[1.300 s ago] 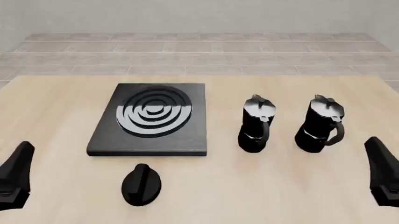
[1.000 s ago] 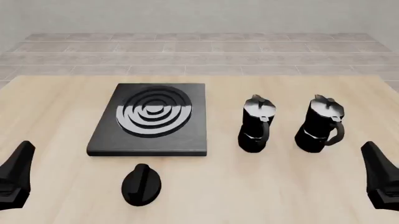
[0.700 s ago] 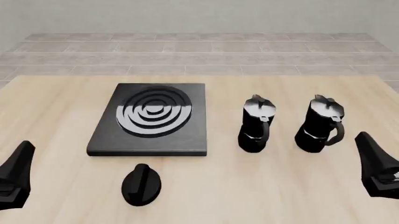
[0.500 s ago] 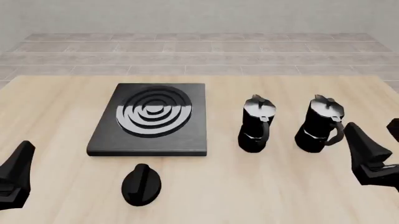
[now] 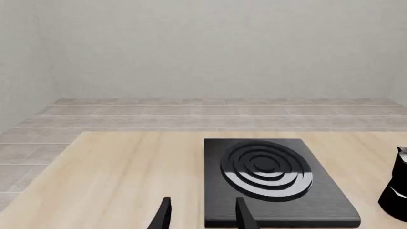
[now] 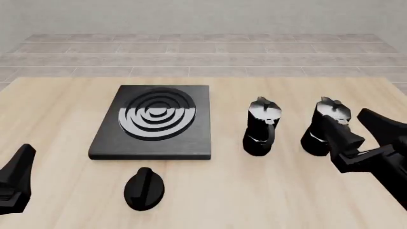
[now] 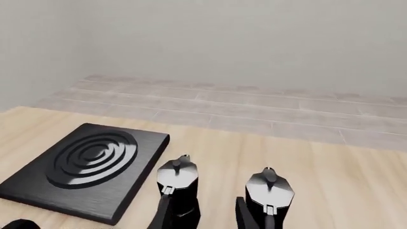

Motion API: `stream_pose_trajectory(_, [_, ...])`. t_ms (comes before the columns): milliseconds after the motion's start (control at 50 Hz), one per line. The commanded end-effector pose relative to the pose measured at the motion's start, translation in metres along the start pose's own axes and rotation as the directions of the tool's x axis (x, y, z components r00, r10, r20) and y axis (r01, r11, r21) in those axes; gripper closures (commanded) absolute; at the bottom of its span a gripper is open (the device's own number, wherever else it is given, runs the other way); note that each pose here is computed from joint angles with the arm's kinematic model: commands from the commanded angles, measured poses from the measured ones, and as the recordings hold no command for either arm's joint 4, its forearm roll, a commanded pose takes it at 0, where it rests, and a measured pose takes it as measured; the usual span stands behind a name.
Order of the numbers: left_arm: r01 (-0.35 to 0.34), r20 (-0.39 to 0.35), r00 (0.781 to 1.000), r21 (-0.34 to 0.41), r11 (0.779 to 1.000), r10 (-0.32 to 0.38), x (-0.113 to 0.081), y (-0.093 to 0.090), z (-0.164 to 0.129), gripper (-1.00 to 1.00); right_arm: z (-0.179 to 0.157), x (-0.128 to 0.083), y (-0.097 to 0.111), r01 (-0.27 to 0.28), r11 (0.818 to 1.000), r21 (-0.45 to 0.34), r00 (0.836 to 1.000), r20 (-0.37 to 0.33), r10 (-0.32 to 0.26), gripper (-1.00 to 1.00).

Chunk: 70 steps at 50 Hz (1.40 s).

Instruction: Put both moka pots on the stove.

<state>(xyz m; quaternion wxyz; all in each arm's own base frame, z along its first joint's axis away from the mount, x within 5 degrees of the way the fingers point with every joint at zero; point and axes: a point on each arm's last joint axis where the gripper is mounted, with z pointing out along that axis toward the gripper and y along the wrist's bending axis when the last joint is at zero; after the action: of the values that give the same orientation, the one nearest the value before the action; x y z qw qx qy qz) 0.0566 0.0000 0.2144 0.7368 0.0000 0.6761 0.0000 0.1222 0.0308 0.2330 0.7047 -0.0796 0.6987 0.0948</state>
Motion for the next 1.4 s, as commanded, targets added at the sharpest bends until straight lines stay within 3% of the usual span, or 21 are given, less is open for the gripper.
stream_pose_trajectory(20, [0.000,0.000,1.000,0.000,1.000,0.000,0.000,0.000,0.000,-1.00,0.012,0.004,0.007,0.000,0.999,-0.048,1.000,-0.008,0.000,-1.00])
stream_pose_trajectory(480, [0.000,0.000,1.000,0.000,1.000,0.000,0.000,0.000,0.000,-1.00,0.022,0.024,0.011,-0.014,0.997,-0.077,0.998,-0.055,0.010,-1.00])
stream_pose_trajectory(1400, [0.000,0.000,1.000,0.000,1.000,0.000,0.000,0.000,0.000,-1.00,0.051,0.039,0.024,-0.017,0.990,-0.139,0.998,-0.066,0.007,-1.00])
